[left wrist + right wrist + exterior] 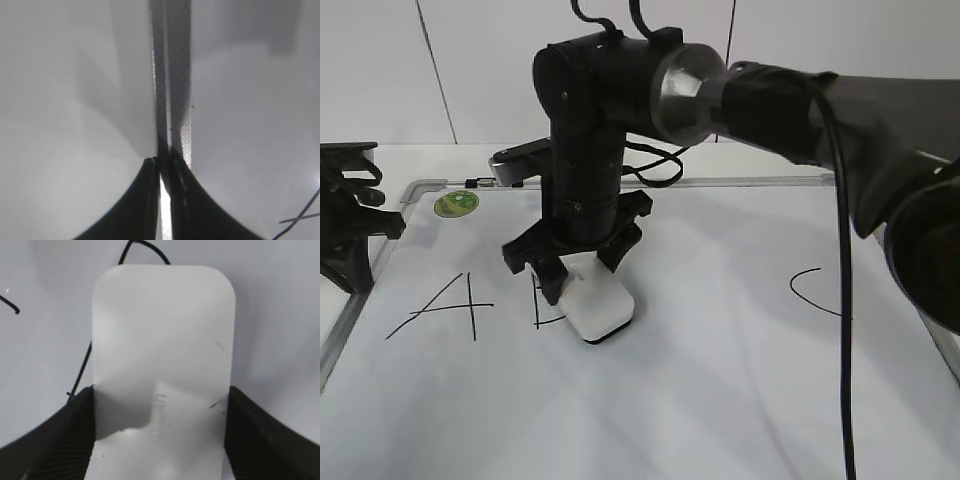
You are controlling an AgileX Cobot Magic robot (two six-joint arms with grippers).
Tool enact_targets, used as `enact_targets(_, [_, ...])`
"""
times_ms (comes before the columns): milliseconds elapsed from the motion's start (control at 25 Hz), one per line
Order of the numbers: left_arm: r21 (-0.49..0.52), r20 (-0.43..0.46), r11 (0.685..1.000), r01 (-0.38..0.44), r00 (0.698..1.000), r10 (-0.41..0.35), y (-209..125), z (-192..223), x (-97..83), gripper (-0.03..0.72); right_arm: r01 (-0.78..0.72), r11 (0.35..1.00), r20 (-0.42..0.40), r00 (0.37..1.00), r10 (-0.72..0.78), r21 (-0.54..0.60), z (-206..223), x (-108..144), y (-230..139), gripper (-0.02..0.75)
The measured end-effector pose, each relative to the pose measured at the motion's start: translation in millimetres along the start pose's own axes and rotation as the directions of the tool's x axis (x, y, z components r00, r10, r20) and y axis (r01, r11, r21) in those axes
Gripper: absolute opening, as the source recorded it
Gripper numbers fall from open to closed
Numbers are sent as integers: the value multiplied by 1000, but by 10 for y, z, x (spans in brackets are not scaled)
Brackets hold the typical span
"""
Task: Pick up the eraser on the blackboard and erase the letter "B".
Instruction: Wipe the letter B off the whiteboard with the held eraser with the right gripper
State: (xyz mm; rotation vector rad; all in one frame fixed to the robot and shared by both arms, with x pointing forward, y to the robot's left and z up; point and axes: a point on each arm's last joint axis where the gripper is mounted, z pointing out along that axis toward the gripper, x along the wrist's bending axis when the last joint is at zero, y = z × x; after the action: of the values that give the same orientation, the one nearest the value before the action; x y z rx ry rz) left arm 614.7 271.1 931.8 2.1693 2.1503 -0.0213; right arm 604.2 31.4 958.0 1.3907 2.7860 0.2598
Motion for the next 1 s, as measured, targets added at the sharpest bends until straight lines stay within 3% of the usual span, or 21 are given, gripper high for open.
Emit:
enact_targets(520, [0,0,1000,0,1000,0,0,0,0,22,40,999,-57,998,-40,9,23,311,-35,571])
enact_targets(1000, [0,0,1000,-2,1000,2,0,0,0,23,60,998,11,998,-60,8,56,299,-26,571])
